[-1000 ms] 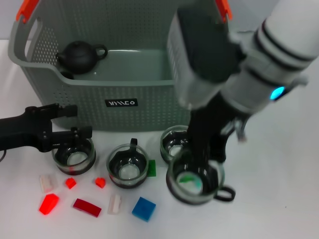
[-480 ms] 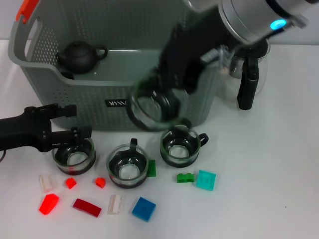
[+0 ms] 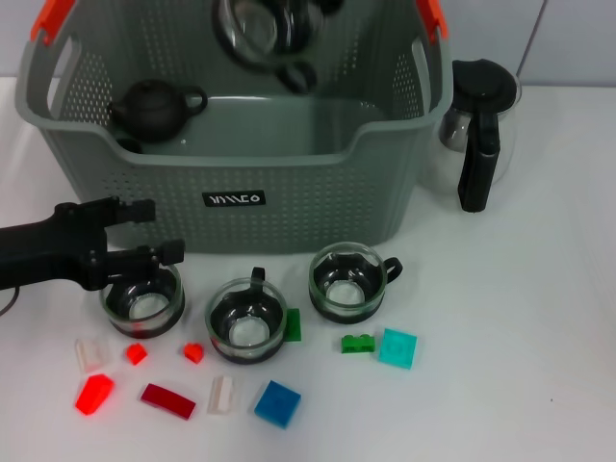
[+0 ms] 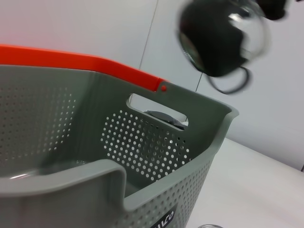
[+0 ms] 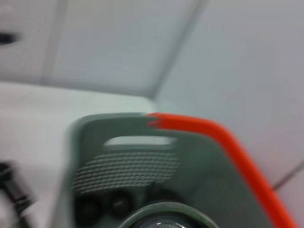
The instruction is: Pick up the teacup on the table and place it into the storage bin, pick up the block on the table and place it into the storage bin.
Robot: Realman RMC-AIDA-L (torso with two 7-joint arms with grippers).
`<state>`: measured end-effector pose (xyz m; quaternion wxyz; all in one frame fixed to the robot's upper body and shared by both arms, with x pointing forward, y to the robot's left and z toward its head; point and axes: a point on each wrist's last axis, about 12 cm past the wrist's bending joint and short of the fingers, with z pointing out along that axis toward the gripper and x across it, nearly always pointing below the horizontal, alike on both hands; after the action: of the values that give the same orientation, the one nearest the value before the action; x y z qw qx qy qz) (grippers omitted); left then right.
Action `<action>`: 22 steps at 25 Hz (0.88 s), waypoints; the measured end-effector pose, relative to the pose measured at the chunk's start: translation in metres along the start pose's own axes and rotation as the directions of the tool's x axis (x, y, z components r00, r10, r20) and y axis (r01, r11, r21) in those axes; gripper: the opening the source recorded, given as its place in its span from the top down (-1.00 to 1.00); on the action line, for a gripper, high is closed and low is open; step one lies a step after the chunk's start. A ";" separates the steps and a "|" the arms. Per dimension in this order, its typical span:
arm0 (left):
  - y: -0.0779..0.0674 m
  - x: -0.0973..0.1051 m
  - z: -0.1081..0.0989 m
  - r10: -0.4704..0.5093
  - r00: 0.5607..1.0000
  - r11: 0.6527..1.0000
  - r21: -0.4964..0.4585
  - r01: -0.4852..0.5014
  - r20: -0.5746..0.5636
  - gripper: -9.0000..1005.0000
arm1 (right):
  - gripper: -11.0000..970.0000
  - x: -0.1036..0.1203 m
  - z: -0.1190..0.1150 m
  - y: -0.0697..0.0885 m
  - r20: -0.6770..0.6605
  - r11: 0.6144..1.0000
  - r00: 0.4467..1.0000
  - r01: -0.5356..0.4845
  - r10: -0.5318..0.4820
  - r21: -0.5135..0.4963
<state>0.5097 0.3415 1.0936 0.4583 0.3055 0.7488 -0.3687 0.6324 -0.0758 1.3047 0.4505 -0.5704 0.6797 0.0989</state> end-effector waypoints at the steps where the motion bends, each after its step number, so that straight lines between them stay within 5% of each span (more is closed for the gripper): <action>1: 0.000 0.000 0.001 0.000 1.000 1.000 0.001 0.000 0.001 -0.68 | 0.86 0.001 0.005 -0.004 0.000 0.999 1.000 -0.026 0.026 0.029; 9: -0.002 0.000 0.006 -0.004 1.000 1.000 0.005 0.004 0.007 -0.68 | 0.86 0.016 0.051 -0.032 -0.038 0.969 0.974 -0.217 0.223 0.120; 22: -0.003 0.003 0.010 -0.018 1.000 1.000 0.011 0.017 0.013 -0.68 | 0.86 0.029 0.085 -0.033 -0.099 0.927 0.923 -0.361 0.371 0.105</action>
<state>0.5107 0.3313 1.0887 0.4583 0.2990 0.7464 -0.3787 0.7052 -0.0512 1.2473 0.4073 -0.4185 0.8030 0.1189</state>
